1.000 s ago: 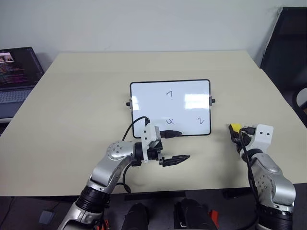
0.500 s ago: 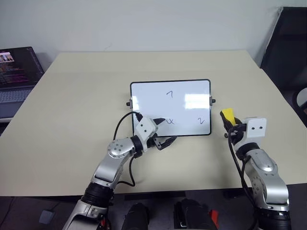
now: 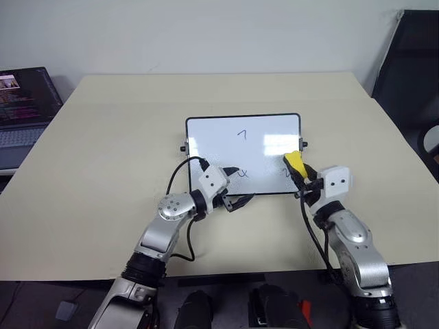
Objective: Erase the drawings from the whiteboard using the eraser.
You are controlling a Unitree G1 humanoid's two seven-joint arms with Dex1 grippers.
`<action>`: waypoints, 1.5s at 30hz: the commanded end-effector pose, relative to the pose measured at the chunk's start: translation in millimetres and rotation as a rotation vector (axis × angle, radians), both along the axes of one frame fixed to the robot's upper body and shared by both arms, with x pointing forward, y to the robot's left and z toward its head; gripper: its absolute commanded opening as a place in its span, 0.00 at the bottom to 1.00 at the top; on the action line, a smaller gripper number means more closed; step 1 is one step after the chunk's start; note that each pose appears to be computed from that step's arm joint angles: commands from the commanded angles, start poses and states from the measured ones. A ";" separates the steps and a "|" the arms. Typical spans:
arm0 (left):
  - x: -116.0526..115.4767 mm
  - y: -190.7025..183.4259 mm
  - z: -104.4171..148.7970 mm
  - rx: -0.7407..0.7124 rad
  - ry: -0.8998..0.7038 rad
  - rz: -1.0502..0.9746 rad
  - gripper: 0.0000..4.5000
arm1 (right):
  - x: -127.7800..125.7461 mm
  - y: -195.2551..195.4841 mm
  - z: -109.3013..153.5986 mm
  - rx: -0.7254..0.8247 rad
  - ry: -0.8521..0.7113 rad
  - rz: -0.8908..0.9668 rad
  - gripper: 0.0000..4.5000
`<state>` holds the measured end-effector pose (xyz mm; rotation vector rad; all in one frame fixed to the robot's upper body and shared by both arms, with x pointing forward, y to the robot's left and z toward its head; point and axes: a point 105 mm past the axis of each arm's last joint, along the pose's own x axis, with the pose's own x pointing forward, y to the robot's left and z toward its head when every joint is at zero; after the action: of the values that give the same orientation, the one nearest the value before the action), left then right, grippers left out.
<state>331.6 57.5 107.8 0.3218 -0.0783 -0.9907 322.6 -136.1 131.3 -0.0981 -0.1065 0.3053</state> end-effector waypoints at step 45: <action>5.2 3.8 22.5 -0.035 -0.110 0.026 1.00 | 0.5 -14.8 2.8 -0.128 0.030 -0.029 0.23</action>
<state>335.3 58.7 114.6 0.3366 -0.1244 -0.9618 322.3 -154.4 123.0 -0.2046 -0.0072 0.2761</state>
